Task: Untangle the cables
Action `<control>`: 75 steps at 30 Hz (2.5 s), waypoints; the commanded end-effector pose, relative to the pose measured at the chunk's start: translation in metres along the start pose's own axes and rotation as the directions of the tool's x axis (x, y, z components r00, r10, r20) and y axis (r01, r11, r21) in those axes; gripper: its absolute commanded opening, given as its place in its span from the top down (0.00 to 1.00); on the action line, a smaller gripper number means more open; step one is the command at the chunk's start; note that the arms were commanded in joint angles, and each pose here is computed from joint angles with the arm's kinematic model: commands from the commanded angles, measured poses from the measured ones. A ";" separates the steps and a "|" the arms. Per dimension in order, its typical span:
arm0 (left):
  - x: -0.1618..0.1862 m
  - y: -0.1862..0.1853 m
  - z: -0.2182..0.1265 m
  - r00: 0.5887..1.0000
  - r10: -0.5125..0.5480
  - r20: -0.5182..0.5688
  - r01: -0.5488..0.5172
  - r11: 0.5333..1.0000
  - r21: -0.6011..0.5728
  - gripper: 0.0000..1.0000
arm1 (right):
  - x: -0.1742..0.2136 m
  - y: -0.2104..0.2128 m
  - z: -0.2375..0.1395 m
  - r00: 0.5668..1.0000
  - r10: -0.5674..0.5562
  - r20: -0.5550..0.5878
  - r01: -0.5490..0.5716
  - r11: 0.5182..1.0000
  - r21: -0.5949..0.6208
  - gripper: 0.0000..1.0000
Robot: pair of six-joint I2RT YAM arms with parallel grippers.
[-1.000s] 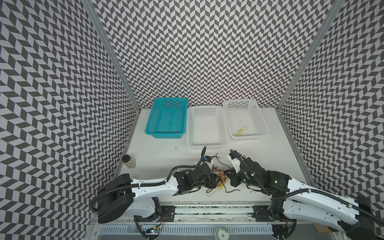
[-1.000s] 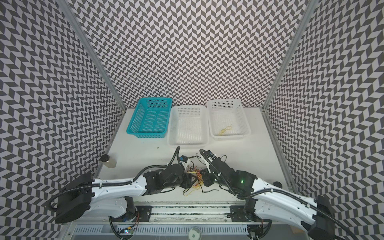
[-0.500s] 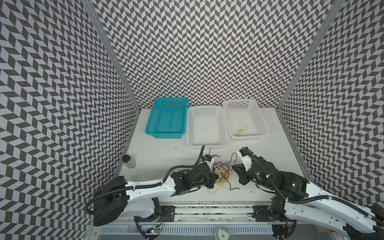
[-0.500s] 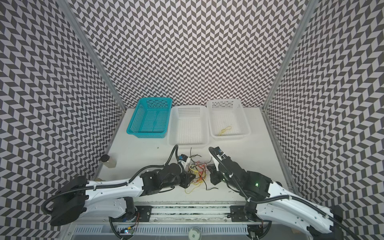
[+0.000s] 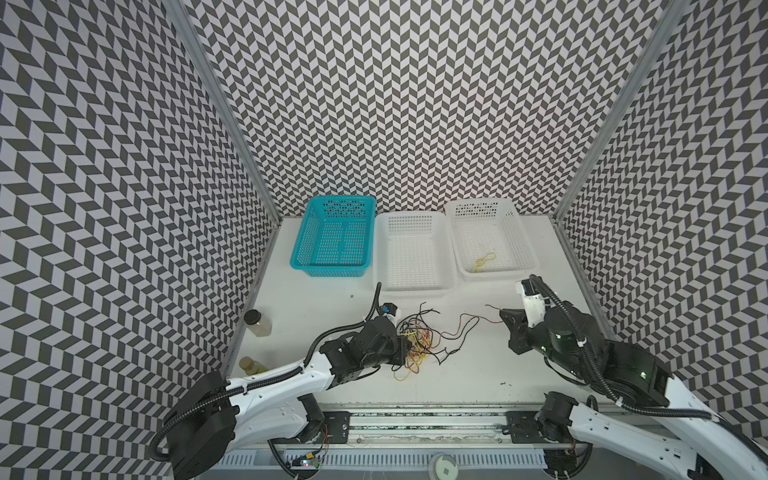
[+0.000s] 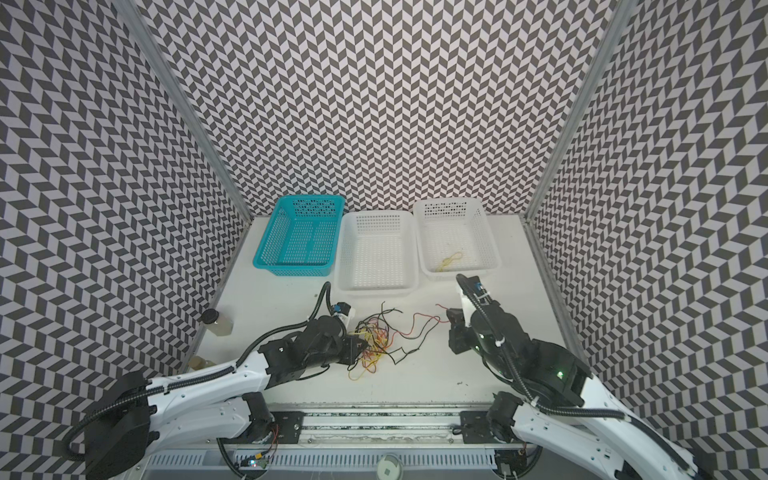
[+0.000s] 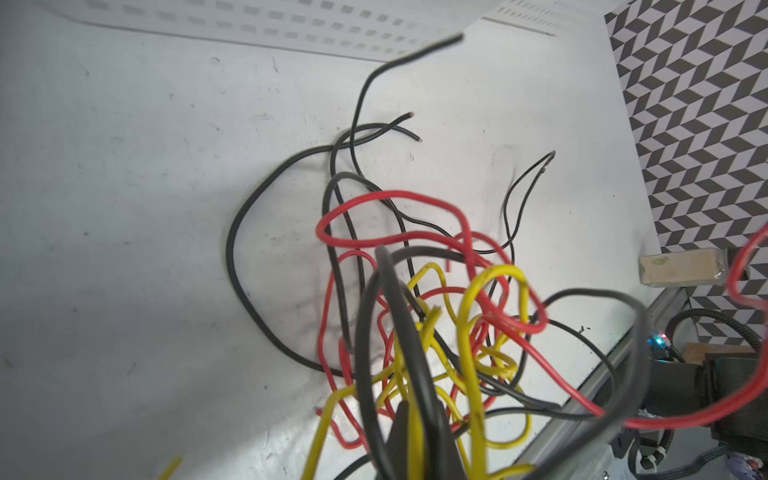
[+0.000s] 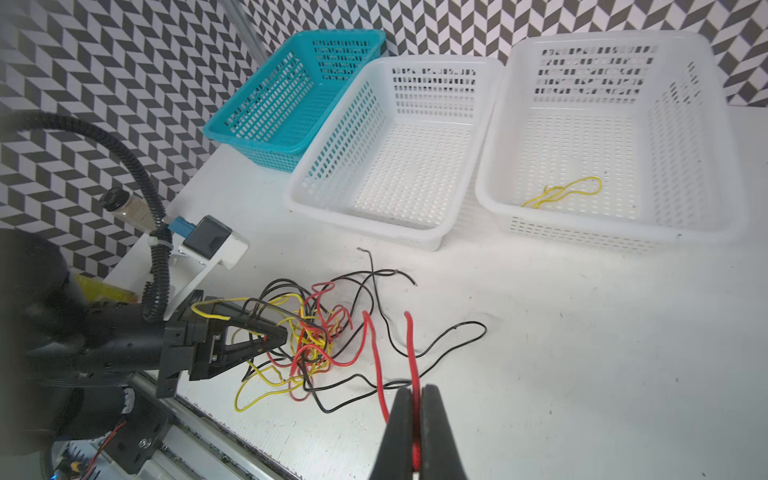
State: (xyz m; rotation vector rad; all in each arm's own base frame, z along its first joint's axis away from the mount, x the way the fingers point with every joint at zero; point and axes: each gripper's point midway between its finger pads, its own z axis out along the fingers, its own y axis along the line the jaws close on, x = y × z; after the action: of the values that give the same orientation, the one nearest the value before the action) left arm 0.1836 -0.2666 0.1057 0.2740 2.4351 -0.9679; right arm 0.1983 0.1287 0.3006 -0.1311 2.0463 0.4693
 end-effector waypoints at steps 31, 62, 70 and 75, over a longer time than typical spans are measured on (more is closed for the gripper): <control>-0.006 -0.022 -0.015 0.998 0.020 -0.066 -0.018 1.000 0.023 1.00 | 0.022 0.052 0.013 0.987 -0.004 -0.162 -0.043 0.958 -0.283 0.51; -0.017 -0.078 -0.018 0.995 0.091 -0.035 -0.087 0.990 0.109 1.00 | 0.085 0.081 0.078 0.936 0.246 -0.250 -0.319 0.894 -0.313 1.00; -0.025 -0.061 -0.022 0.997 0.083 -0.006 -0.083 0.996 0.011 1.00 | 0.087 0.093 0.067 0.922 0.207 -0.328 -0.320 0.884 -0.341 1.00; -0.034 -0.047 -0.025 0.999 0.044 -0.009 -0.044 0.998 -0.041 1.00 | 0.077 0.115 0.042 0.929 0.148 -0.340 -0.299 0.842 -0.449 1.00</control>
State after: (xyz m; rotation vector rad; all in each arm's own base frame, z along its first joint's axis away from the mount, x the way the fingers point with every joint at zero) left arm 0.1704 -0.2995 0.1621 0.3943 2.4354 -0.9949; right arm 0.1766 0.2512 0.2205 -0.1915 2.2467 1.1038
